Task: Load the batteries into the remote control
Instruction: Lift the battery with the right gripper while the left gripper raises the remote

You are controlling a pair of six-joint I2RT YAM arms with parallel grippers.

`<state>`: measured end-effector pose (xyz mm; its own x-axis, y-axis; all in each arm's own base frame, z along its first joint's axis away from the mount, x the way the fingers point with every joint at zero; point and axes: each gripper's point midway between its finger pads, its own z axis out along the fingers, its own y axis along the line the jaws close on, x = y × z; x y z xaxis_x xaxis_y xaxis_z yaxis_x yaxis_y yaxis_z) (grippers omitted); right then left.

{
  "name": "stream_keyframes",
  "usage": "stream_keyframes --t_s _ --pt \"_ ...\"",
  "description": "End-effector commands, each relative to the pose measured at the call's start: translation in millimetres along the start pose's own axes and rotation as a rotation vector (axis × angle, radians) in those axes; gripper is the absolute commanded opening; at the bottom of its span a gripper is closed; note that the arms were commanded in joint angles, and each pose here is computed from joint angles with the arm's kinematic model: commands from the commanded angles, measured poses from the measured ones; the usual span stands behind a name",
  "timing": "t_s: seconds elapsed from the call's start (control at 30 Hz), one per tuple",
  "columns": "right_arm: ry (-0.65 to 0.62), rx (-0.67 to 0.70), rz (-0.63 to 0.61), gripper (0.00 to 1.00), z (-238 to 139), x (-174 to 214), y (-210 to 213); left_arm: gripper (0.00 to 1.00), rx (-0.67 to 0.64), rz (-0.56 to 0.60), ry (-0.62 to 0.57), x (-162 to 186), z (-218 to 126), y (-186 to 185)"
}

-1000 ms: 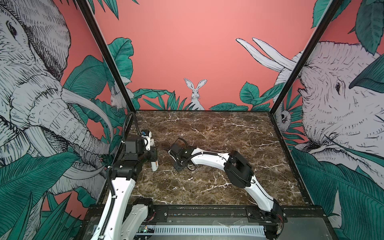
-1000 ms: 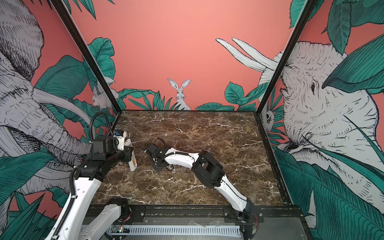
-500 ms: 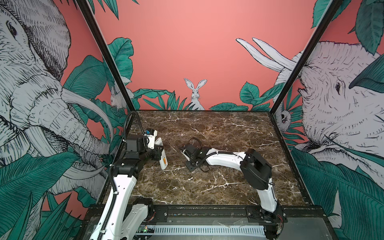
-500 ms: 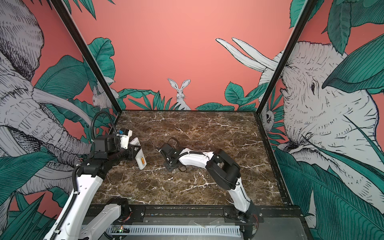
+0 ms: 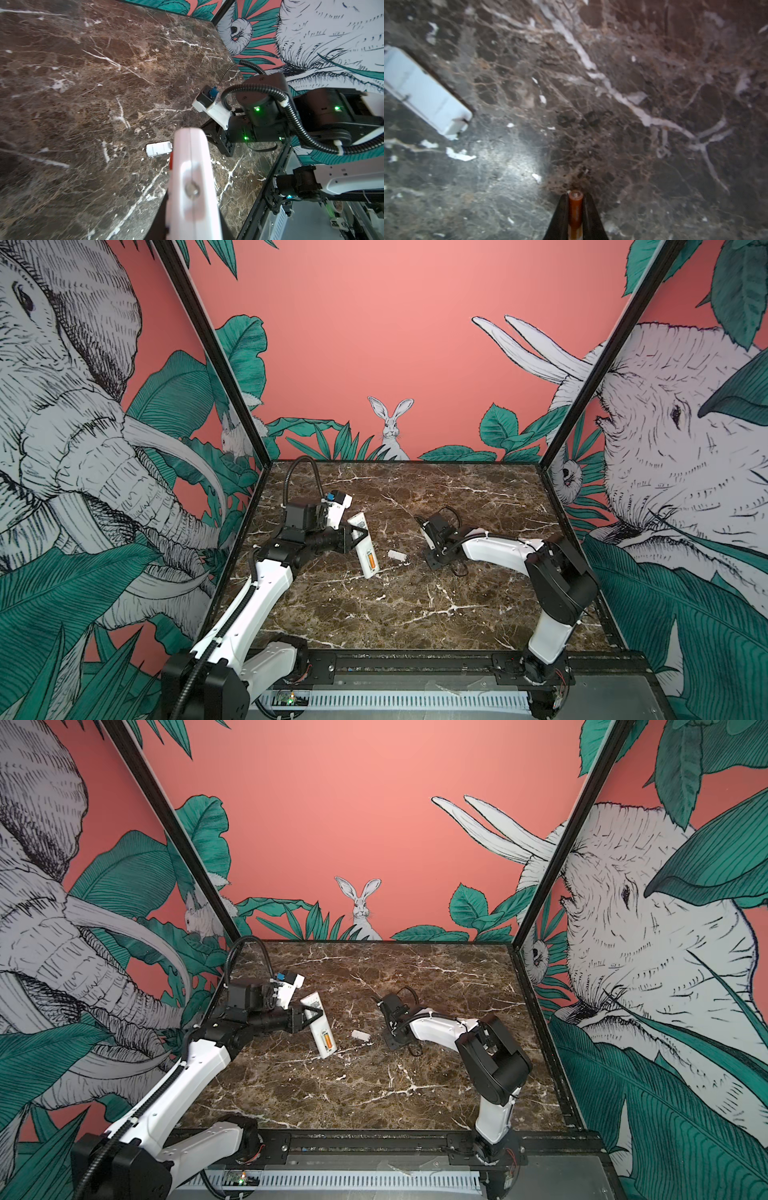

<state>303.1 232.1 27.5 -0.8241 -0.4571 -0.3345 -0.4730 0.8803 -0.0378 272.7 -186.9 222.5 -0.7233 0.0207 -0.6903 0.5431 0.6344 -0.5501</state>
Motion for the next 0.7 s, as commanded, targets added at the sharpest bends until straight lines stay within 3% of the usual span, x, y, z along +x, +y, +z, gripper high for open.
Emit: stream_keyframes --t_s 0.0,0.23,0.67 --pt "0.052 0.060 -0.049 0.14 -1 8 -14 0.00 0.049 0.023 -0.063 -19 1 -13" --pt "0.068 0.067 -0.056 0.23 0 8 -19 0.00 0.048 0.019 -0.055 -17 7 -10" --pt "0.144 0.072 -0.087 0.22 2 5 -19 0.00 0.021 0.039 -0.042 -5 5 -5"
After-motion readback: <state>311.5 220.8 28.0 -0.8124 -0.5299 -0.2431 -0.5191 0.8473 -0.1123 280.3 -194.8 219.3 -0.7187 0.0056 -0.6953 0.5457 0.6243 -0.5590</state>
